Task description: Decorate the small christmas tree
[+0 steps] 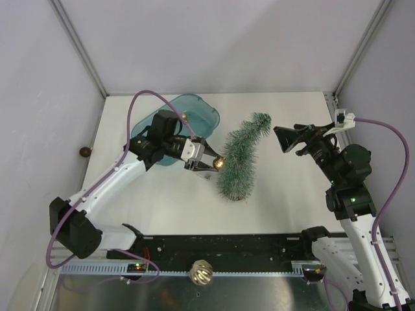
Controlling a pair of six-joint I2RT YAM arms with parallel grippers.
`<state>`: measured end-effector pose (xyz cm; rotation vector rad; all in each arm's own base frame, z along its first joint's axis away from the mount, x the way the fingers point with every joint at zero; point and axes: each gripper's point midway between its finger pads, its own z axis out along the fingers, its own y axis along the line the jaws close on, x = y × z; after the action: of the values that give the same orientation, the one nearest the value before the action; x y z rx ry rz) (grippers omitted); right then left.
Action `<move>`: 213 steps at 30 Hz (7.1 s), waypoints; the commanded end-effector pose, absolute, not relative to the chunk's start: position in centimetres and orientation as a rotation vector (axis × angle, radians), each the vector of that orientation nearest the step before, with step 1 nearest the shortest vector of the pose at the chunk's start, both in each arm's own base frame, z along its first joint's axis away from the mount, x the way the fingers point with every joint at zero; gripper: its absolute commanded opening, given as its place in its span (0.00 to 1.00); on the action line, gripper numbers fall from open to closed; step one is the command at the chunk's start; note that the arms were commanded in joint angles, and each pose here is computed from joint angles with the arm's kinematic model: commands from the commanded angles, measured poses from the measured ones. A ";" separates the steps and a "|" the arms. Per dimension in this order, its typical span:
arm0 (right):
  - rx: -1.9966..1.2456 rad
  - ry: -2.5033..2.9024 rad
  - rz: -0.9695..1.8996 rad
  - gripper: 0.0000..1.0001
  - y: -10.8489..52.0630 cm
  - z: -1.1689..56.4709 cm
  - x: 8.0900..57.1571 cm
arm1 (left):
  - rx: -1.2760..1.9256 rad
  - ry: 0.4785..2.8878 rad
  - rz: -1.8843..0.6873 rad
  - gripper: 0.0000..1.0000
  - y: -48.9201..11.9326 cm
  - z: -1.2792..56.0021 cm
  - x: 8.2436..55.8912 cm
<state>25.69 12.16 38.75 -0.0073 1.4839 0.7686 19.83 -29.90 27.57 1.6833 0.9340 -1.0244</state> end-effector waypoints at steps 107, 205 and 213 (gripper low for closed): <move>0.001 1.459 0.709 0.99 11.2 38.9 24.8 | 0.629 2.075 -0.456 0.73 -14.4 20.0 47.0; -0.007 1.465 0.698 0.99 11.0 39.1 23.5 | 1.225 1.633 -0.719 0.13 -28.4 34.2 28.7; -0.011 1.466 0.699 0.99 11.1 39.1 23.8 | 1.241 1.624 -0.739 0.13 -29.2 34.1 27.9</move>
<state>24.14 11.07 36.98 -0.0028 1.5230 0.6849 28.31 -29.44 32.32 1.2400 1.6949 -0.7577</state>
